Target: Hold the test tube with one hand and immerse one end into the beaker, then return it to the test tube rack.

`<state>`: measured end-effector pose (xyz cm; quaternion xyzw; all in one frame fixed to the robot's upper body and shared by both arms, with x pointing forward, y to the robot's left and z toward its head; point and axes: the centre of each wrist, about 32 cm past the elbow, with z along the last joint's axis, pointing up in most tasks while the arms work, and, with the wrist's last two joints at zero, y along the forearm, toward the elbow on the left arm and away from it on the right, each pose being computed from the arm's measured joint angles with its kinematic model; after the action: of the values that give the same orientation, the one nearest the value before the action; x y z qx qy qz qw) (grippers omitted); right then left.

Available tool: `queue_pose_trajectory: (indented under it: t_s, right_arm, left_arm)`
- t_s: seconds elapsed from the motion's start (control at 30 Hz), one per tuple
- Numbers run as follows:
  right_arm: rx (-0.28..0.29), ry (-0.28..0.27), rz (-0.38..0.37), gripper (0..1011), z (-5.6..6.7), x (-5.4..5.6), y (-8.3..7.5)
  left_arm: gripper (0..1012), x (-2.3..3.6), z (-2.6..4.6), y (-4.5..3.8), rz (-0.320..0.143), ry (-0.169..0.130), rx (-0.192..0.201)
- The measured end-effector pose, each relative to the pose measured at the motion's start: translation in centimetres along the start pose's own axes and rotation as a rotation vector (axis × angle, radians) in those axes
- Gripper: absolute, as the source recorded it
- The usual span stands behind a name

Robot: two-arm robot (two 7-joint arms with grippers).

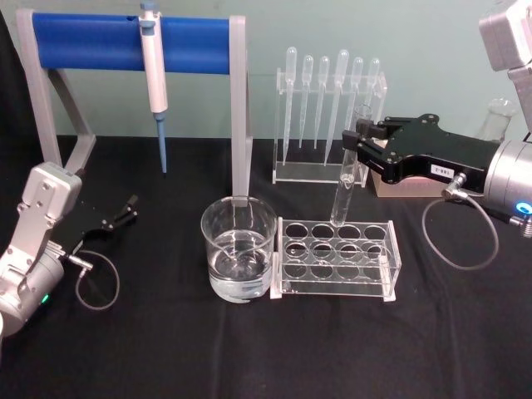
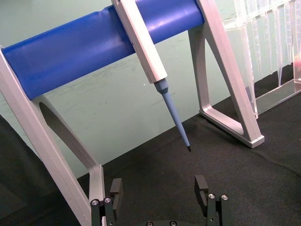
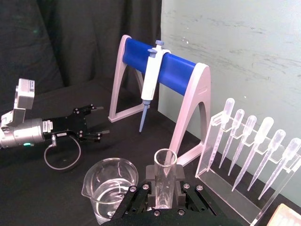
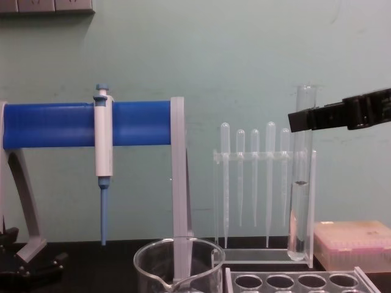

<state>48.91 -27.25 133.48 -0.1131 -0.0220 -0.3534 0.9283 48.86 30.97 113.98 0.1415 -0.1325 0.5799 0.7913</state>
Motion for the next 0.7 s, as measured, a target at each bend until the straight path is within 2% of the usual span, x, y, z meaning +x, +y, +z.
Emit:
queue_pose_trajectory:
  t_s: [0.7]
  right_arm:
    - [0.000,0.000,0.000,224,0.00,0.00,0.00]
  left_arm:
    - [1000,0.00,0.00,0.00,0.000,0.000,0.000]
